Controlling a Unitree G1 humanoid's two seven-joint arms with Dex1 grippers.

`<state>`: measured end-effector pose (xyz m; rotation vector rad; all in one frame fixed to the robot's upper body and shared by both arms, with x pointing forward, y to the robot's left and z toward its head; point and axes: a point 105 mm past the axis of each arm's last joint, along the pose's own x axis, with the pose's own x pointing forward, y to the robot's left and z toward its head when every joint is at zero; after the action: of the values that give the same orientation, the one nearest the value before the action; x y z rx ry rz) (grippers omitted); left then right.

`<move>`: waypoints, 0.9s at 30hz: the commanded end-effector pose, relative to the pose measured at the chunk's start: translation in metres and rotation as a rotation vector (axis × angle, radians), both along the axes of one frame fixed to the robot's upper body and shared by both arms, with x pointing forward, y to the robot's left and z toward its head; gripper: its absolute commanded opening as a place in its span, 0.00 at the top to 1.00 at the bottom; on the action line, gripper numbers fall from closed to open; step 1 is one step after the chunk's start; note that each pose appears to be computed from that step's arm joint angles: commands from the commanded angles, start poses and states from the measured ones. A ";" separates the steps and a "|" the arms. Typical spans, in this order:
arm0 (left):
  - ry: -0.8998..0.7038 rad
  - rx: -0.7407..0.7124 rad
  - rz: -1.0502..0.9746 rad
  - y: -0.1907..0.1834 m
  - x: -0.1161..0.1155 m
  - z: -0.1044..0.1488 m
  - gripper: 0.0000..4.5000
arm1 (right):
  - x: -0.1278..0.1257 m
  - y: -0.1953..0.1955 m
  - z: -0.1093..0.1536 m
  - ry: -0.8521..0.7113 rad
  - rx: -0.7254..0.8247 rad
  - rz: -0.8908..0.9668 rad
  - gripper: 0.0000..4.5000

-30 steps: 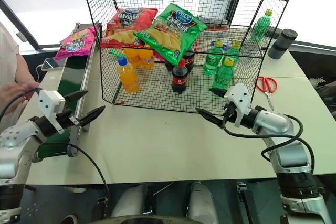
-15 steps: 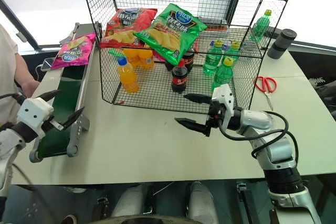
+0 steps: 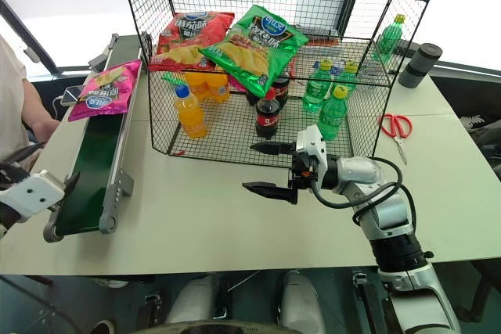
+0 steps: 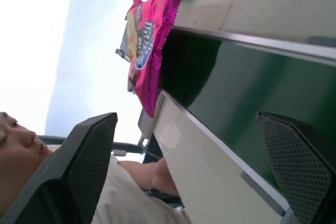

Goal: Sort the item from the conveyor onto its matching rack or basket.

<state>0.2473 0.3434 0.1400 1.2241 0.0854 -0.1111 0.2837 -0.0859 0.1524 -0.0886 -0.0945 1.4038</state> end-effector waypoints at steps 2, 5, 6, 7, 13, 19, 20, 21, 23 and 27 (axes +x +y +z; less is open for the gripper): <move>-0.047 0.052 0.010 0.000 0.003 0.007 0.00 | 0.004 0.000 0.010 -0.054 0.013 -0.016 0.01; -0.041 0.063 0.038 0.006 0.007 0.005 0.00 | 0.006 -0.001 0.005 -0.043 -0.007 -0.040 0.01; -0.026 0.066 0.043 0.007 0.008 0.003 0.00 | 0.007 -0.001 0.005 -0.045 -0.008 -0.046 0.01; -0.010 0.072 0.045 0.007 0.009 0.000 0.00 | 0.007 -0.001 0.005 -0.050 -0.008 -0.051 0.01; -0.004 0.043 0.028 0.001 0.016 -0.001 0.00 | 0.002 0.002 0.010 -0.054 0.016 -0.044 0.01; -0.003 0.040 0.023 -0.001 0.021 -0.001 0.00 | -0.009 0.005 0.016 -0.054 0.050 -0.015 0.01; -0.001 0.040 0.022 -0.001 0.022 -0.002 0.00 | -0.009 0.005 0.015 -0.056 0.046 -0.022 0.01; 0.000 0.041 0.021 -0.001 0.022 -0.003 0.00 | -0.008 0.005 0.015 -0.057 0.045 -0.026 0.01; 0.000 0.038 0.023 -0.001 0.023 -0.004 0.00 | -0.008 0.006 0.014 -0.056 0.041 -0.032 0.01; 0.001 0.030 0.011 -0.002 0.026 -0.006 0.00 | -0.008 0.006 0.013 -0.057 0.030 -0.040 0.01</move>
<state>0.2700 0.3425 0.1235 1.2259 0.1319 -0.1027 0.2794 -0.0819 0.1562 -0.0823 -0.1208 1.3546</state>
